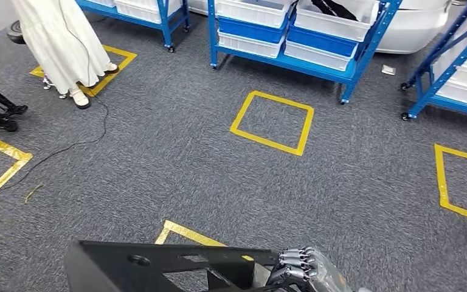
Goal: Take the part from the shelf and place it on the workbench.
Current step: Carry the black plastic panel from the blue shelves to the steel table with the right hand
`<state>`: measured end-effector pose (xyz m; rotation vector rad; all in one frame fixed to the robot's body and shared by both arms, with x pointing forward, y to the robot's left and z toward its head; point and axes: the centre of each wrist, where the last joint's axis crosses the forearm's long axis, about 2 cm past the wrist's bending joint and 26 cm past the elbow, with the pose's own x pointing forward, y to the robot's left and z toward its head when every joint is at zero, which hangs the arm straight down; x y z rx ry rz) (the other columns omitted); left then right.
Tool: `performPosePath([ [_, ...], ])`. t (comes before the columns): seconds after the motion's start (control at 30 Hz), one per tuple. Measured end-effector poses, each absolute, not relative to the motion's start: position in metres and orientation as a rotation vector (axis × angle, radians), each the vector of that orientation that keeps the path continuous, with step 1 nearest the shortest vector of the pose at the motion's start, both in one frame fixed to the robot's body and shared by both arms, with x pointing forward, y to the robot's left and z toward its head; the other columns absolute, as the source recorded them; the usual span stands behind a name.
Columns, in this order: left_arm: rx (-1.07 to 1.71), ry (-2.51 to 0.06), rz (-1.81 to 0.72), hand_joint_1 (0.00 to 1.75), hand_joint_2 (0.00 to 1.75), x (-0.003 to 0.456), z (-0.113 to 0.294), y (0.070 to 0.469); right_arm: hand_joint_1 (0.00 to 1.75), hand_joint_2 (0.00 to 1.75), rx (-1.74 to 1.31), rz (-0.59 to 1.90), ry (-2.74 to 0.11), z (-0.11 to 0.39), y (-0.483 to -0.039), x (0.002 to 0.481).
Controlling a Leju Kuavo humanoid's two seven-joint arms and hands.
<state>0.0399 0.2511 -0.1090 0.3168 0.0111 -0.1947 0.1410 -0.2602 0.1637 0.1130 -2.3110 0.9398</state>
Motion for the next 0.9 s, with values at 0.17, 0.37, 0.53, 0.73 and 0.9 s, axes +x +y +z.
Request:
performPosePath([
  [0.17, 0.307, 0.017, -0.191, 0.0, 1.75, 0.04, -0.109, 0.25, 1.75, 1.75, 0.125, 0.945, -2.297, 0.162, -0.263, 0.141],
  [0.37, 0.305, 0.027, -0.186, 0.0, 1.75, 0.036, -0.109, 0.25, 1.75, 1.75, 0.129, 0.949, -2.289, 0.161, -0.263, 0.14],
  [0.53, 0.303, 0.042, -0.181, 0.0, 1.75, 0.037, -0.109, 0.25, 1.75, 1.75, 0.133, 0.963, -2.287, 0.161, -0.262, 0.144],
  [0.73, 0.303, 0.049, -0.175, 0.0, 1.75, 0.038, -0.109, 0.25, 1.75, 1.75, 0.143, 0.973, -2.294, 0.162, -0.261, 0.15],
  [0.9, 0.303, 0.031, -0.179, 0.0, 1.75, 0.038, -0.109, 0.25, 1.75, 1.75, 0.132, 0.978, -2.294, 0.162, -0.262, 0.153],
])
